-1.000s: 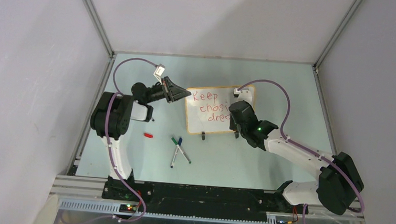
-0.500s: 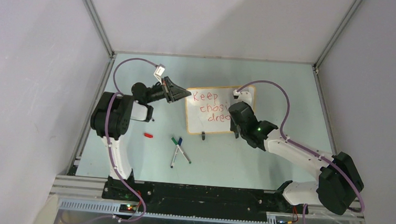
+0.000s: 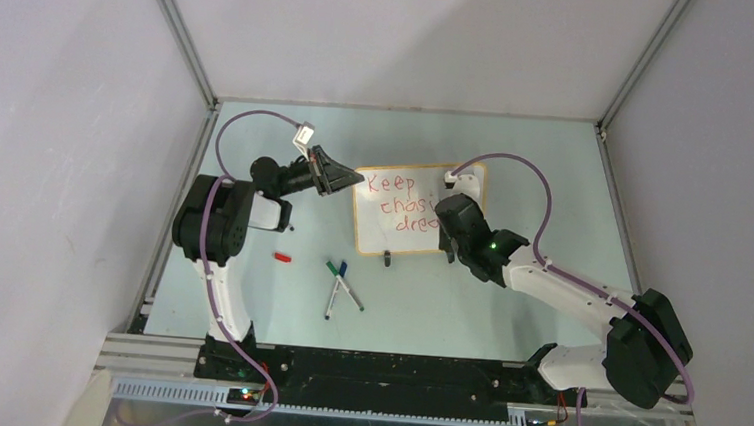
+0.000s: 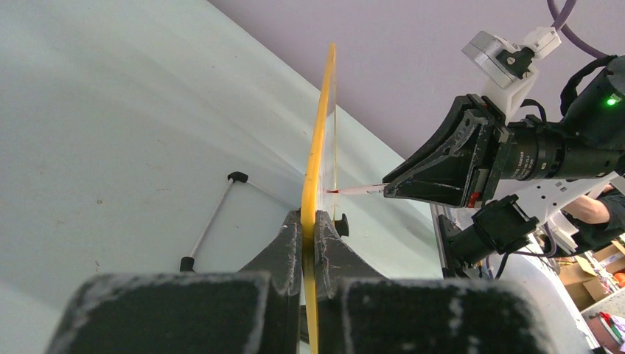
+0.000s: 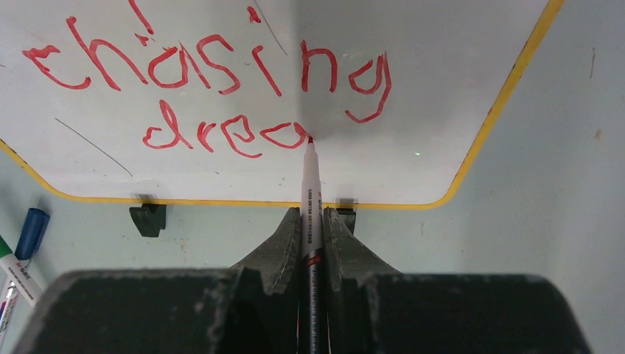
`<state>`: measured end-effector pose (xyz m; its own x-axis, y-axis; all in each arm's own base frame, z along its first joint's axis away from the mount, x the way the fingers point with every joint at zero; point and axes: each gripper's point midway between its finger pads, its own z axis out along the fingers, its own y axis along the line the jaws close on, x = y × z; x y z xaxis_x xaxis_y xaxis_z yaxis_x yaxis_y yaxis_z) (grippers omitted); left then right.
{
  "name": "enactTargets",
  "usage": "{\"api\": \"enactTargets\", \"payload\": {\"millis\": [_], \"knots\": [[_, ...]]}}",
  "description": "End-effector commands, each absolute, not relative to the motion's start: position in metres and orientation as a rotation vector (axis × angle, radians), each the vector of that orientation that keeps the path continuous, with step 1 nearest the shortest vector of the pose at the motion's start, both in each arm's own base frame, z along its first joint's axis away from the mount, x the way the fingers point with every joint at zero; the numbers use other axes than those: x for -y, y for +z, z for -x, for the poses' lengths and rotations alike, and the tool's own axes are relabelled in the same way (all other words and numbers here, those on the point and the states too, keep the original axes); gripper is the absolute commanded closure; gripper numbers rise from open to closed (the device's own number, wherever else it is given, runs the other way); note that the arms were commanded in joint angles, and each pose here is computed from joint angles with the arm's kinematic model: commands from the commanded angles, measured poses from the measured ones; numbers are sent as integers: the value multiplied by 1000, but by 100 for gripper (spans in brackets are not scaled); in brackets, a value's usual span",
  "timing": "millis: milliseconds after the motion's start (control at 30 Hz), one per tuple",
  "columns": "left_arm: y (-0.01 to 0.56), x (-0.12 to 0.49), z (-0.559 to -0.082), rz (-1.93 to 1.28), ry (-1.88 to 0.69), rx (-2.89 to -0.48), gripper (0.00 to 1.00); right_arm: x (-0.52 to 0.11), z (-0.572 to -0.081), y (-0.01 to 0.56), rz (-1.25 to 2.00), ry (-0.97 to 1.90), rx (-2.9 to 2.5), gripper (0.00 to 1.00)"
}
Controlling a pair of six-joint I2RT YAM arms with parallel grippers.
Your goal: Write a sentence on the whiteboard
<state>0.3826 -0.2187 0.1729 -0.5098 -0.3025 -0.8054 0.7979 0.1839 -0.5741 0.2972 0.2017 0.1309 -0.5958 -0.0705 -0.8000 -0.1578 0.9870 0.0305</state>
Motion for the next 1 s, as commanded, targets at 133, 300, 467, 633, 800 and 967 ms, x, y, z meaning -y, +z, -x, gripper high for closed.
{"api": "enactTargets", "payload": {"millis": [133, 300, 467, 633, 800, 967], "knots": [[183, 221, -370, -633, -1440, -1445, 100, -202, -300, 142, 123, 134, -2192, 100], [183, 221, -370, -633, -1440, -1445, 100, -200, -299, 141, 117, 129, -2198, 100], [183, 221, -371, -633, -1439, -1445, 100, -202, -298, 150, 110, 160, -2171, 100], [183, 221, -371, -632, -1439, -1445, 100, -201, -296, 176, 94, 237, -2081, 100], [183, 221, -370, -634, -1440, -1445, 100, -196, -296, 181, 86, 248, -2046, 100], [183, 221, -371, -632, -1438, -1444, 100, -195, -300, 171, 90, 231, -2075, 100]]}}
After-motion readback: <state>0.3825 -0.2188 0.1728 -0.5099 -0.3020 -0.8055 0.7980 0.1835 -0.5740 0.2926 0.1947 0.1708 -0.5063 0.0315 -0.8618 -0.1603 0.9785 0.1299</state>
